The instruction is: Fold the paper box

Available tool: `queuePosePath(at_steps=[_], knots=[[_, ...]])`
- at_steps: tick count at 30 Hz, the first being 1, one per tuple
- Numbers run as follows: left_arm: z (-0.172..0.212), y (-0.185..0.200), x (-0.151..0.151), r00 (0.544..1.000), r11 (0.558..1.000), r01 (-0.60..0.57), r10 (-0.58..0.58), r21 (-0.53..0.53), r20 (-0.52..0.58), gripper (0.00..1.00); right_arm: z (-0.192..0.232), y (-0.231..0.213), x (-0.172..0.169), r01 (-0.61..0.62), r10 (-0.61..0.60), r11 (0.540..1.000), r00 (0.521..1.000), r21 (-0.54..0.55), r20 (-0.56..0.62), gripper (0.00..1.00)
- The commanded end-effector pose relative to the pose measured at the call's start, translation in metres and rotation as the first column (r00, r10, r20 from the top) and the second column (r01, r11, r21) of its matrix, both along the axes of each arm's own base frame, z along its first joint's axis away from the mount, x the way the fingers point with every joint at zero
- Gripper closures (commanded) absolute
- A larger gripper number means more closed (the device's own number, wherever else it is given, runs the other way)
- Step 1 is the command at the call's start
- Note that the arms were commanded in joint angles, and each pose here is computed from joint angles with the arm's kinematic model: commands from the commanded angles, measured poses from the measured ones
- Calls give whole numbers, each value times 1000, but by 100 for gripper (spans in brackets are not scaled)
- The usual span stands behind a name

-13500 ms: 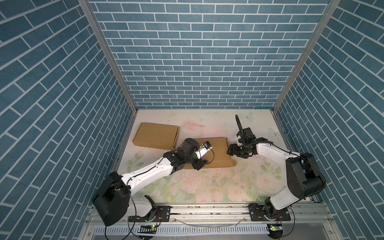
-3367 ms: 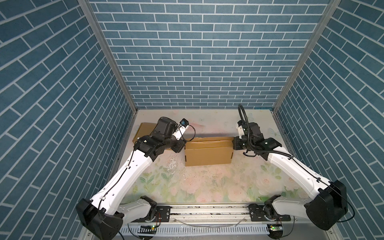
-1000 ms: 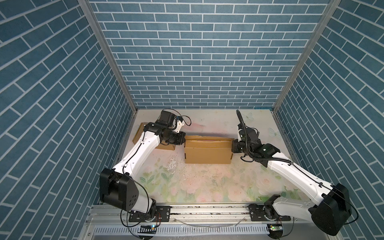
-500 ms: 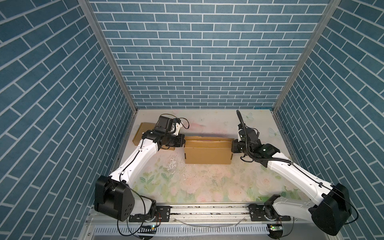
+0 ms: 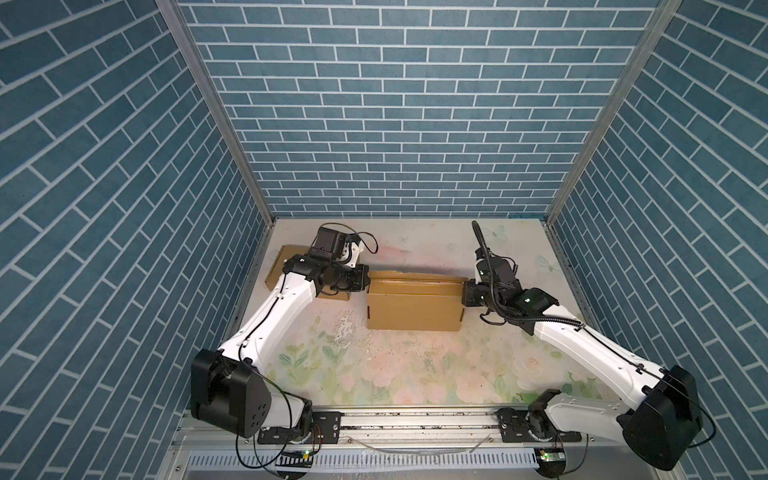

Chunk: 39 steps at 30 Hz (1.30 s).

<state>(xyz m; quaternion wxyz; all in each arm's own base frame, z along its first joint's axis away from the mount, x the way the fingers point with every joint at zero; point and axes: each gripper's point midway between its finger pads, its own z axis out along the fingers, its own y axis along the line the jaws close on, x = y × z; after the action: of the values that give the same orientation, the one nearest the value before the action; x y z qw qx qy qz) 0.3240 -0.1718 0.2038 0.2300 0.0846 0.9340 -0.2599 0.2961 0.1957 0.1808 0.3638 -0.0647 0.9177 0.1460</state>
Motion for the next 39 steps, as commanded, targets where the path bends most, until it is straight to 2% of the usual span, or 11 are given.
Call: queuePosePath(at_steps=[1, 9, 21, 23, 25, 28, 30, 34, 39], knots=[[4, 5, 2, 999, 1000, -3, 3, -13, -32, 99, -48, -13, -25, -2, -11, 996, 988, -86, -156, 100], [4, 2, 8, 997, 998, -25, 21, -65, -68, 100, -42, -15, -24, -5, -10, 993, 992, -117, -125, 100], [-26, 12, -15, 996, 997, -57, 53, -52, -67, 100, -21, 9, -27, -57, 61, 998, 991, 40, -118, 100], [-28, 12, -17, 997, 997, -60, 56, -54, -61, 100, -17, 11, -29, -72, 78, 996, 989, 55, -122, 97], [-29, 13, -18, 997, 997, -60, 57, -53, -56, 100, -12, 13, -30, -97, 106, 993, 986, 73, -129, 88], [-28, 13, -18, 997, 997, -58, 56, -52, -43, 100, -1, 13, -34, -176, 189, 980, 971, 96, -143, 65], [-26, 12, -17, 998, 997, -56, 54, -53, -33, 100, 10, 7, -32, -225, 237, 970, 962, 98, -138, 54], [-27, 10, -18, 999, 998, -47, 46, -48, -17, 100, 30, -9, -27, -307, 307, 952, 946, 12, -106, 39], [-23, 7, -18, 999, 998, -39, 39, -54, 11, 100, 45, -7, -27, -449, 449, 886, 893, -117, -26, 28]])
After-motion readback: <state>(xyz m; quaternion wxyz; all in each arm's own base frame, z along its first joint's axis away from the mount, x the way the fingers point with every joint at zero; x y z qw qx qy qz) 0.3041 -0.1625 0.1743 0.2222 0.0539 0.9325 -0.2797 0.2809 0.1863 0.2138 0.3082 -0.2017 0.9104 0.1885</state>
